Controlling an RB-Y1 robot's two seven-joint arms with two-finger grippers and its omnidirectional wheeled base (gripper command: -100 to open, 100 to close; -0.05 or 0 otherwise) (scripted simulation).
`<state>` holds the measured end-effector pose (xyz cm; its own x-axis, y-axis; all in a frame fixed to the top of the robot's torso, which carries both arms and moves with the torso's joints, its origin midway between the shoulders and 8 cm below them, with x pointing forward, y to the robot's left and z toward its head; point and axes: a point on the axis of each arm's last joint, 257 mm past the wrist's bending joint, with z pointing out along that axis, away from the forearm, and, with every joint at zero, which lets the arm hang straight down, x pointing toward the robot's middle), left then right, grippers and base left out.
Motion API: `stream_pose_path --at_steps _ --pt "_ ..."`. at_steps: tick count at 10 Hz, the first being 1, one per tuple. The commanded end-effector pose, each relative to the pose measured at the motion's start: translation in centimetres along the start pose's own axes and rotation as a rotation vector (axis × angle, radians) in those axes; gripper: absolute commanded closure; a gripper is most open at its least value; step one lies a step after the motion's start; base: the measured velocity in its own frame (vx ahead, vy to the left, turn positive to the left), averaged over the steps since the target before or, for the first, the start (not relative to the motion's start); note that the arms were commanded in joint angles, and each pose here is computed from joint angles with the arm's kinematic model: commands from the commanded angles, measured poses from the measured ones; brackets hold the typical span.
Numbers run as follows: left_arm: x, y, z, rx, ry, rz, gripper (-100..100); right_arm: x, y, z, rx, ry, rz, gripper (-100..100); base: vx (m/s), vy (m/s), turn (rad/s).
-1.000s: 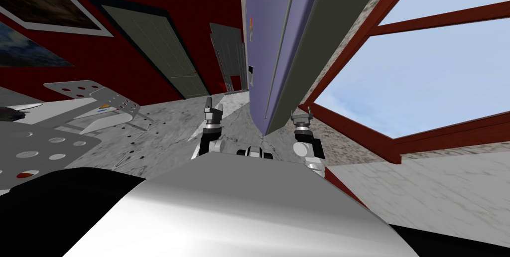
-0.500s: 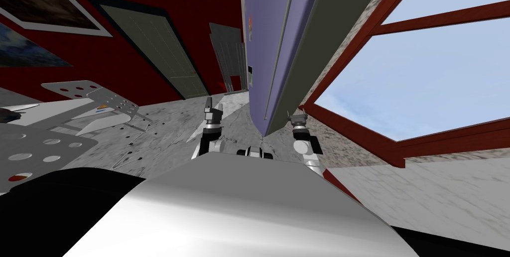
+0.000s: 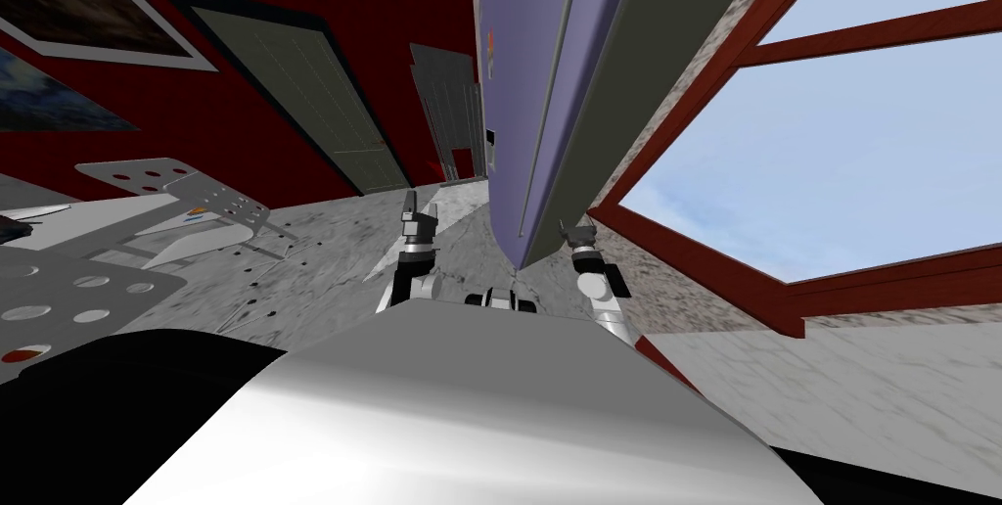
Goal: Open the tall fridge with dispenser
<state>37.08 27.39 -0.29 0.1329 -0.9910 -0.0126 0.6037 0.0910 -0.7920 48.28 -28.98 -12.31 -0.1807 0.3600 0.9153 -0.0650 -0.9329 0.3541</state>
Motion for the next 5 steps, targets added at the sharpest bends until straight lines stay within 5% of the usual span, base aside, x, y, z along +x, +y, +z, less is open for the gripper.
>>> stream_pose_path --at_steps 1,5 --pt "0.0 0.0 0.0 0.0 0.0 0.0 0 -1.4 -1.5 0.7 0.052 -0.038 0.118 -100 0.042 -0.016 0.005" --pt "0.0 0.0 0.0 0.0 0.0 0.0 0 -3.1 -3.7 1.4 0.119 -0.087 0.294 -100 0.046 -0.02 0.005"
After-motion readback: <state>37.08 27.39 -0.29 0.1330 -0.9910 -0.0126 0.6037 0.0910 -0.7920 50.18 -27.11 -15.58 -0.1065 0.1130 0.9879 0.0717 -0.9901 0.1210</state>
